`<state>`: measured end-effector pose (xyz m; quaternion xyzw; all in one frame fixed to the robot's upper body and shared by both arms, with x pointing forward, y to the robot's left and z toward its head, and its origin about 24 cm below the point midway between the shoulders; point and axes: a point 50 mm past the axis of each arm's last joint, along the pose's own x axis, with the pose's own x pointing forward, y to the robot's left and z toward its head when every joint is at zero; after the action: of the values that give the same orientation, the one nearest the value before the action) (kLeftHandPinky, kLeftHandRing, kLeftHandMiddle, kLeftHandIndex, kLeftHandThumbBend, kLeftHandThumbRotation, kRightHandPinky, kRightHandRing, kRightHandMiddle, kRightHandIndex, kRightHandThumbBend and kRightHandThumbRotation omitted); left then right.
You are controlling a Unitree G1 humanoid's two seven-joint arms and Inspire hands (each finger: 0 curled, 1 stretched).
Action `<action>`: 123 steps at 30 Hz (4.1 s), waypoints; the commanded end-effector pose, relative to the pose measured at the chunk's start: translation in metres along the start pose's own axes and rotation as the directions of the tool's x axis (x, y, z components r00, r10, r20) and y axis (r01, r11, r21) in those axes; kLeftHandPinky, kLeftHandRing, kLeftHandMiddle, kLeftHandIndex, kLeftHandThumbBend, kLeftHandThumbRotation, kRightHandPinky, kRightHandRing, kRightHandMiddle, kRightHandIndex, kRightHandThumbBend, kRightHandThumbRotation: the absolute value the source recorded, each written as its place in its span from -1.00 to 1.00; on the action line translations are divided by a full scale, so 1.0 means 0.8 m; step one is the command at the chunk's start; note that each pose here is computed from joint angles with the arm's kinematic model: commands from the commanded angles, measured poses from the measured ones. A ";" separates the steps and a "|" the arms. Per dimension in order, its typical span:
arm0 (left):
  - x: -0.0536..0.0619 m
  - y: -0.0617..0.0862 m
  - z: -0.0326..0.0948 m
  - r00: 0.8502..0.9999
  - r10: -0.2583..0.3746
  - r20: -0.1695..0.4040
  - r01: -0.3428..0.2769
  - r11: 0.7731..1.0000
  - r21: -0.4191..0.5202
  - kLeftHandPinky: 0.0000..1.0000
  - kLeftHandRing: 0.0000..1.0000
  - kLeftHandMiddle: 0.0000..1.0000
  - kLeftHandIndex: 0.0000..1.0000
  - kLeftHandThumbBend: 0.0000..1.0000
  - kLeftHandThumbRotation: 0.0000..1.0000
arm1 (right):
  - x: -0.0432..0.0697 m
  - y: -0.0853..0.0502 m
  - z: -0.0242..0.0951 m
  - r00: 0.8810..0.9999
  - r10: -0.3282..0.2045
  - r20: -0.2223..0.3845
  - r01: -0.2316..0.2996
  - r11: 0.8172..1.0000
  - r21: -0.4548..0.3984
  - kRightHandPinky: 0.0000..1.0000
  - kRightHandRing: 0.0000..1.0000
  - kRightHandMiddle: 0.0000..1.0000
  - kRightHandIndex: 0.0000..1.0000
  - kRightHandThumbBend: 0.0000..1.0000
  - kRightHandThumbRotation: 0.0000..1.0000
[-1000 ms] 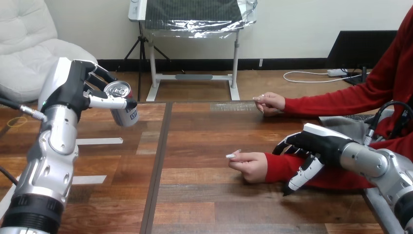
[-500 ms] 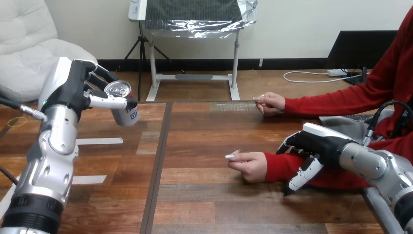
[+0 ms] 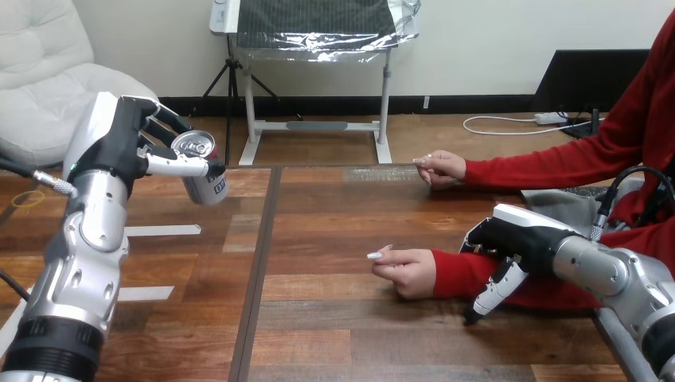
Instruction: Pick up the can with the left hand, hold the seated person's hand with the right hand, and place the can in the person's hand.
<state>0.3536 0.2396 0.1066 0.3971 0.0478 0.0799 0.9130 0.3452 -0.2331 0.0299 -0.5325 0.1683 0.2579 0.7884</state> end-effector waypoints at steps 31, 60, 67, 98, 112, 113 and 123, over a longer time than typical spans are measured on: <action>0.005 0.029 0.031 0.993 0.077 0.094 -0.075 0.997 -0.020 -0.24 -0.21 -0.13 -0.03 0.50 -1.00 | 0.000 -0.020 0.015 0.990 -0.113 0.084 0.115 0.993 -0.023 -0.35 -0.26 -0.15 -0.14 0.55 -1.00; 0.003 0.027 0.031 0.992 0.073 0.106 -0.071 0.997 -0.022 -0.29 -0.23 -0.14 -0.04 0.51 -1.00 | -0.006 -0.033 0.020 0.966 -0.212 0.151 0.209 0.977 0.035 -0.42 -0.35 -0.25 -0.25 0.39 -1.00; 0.003 0.026 0.033 0.992 0.069 0.109 -0.067 0.997 -0.022 -0.25 -0.22 -0.14 -0.04 0.51 -1.00 | -0.009 -0.039 0.021 0.955 -0.243 0.168 0.238 0.970 0.046 -0.40 -0.33 -0.25 -0.25 0.40 -1.00; 0.000 0.020 0.042 0.991 0.047 0.124 -0.044 0.999 -0.028 -0.32 -0.26 -0.17 -0.05 0.50 -1.00 | -0.013 -0.053 0.033 0.928 -0.295 0.229 0.295 0.955 0.034 -0.45 -0.40 -0.32 -0.33 0.46 -0.80; -0.002 0.011 0.049 0.989 0.020 0.148 -0.014 0.999 -0.042 -0.27 -0.24 -0.15 -0.06 0.48 -1.00 | -0.007 -0.047 0.039 0.939 -0.253 0.235 0.256 0.967 0.019 -0.34 -0.31 -0.25 -0.29 0.36 -0.60; -0.003 0.010 0.049 0.989 0.019 0.149 -0.012 0.999 -0.043 -0.27 -0.24 -0.16 -0.06 0.48 -1.00 | -0.007 -0.047 0.039 0.939 -0.251 0.235 0.254 0.967 0.019 -0.32 -0.29 -0.24 -0.28 0.34 -0.57; -0.004 0.002 0.056 0.988 0.004 0.154 0.003 0.999 -0.048 -0.29 -0.26 -0.17 -0.07 0.47 -1.00 | -0.002 -0.042 0.047 0.940 -0.238 0.246 0.241 0.970 0.015 -0.29 -0.26 -0.21 -0.24 0.28 -0.45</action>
<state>0.3527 0.2248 0.1103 0.3818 0.0379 0.0563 0.9218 0.3486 -0.2318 0.0489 -0.5190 0.0541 0.2161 0.8252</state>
